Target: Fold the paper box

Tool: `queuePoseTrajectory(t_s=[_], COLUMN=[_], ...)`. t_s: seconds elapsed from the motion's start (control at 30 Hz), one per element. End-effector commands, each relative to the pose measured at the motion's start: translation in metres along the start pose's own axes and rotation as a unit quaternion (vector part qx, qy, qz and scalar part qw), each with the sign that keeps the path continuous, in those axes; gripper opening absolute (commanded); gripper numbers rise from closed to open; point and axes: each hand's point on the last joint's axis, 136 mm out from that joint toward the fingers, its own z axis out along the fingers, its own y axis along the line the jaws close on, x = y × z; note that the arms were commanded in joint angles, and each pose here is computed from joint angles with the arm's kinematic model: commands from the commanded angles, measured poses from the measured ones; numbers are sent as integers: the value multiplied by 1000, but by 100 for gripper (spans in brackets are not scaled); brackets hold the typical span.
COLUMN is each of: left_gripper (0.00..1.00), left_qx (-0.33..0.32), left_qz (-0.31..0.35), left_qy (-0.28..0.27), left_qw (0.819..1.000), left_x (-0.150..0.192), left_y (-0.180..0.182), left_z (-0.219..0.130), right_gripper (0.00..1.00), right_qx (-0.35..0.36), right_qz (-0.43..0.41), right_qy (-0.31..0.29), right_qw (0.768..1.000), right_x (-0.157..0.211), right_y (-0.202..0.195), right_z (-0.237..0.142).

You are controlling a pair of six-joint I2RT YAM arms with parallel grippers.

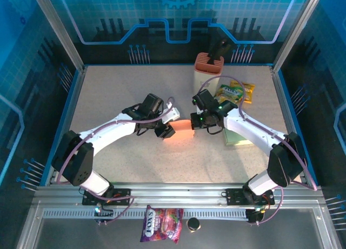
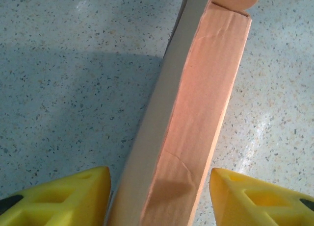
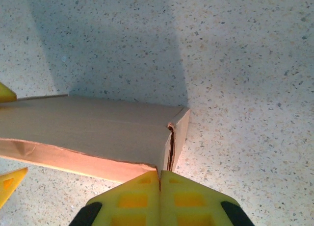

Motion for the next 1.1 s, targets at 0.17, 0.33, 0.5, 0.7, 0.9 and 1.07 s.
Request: queuePoseTrajectory(t_s=[0.17,0.33,0.5,0.7,0.9,1.07], left_gripper=[44,41,31,28,28,29], left_qx=[-24,-28,-3,19,19,0], left_qz=[-124,-221,-292,-293,-289,-287], left_qy=[-75,-76,15,62,82,86], left_qw=[989,972,956,954,954,954], left_x=[-36,-30,5,22,27,18], left_y=[13,17,3,-16,-16,-4], left_z=[-45,-73,-79,-86,-76,-67], right_gripper=[0,0,0,0,0,0], right_qx=[34,45,46,40,38,40], right_qz=[15,11,12,12,12,10], right_qy=[-1,-6,-10,-9,-6,-5], right_qw=[999,999,999,999,999,999], right_x=[8,10,8,6,5,5], right_y=[-8,-8,-8,-4,-3,-4], right_z=[4,3,2,1,-1,-2])
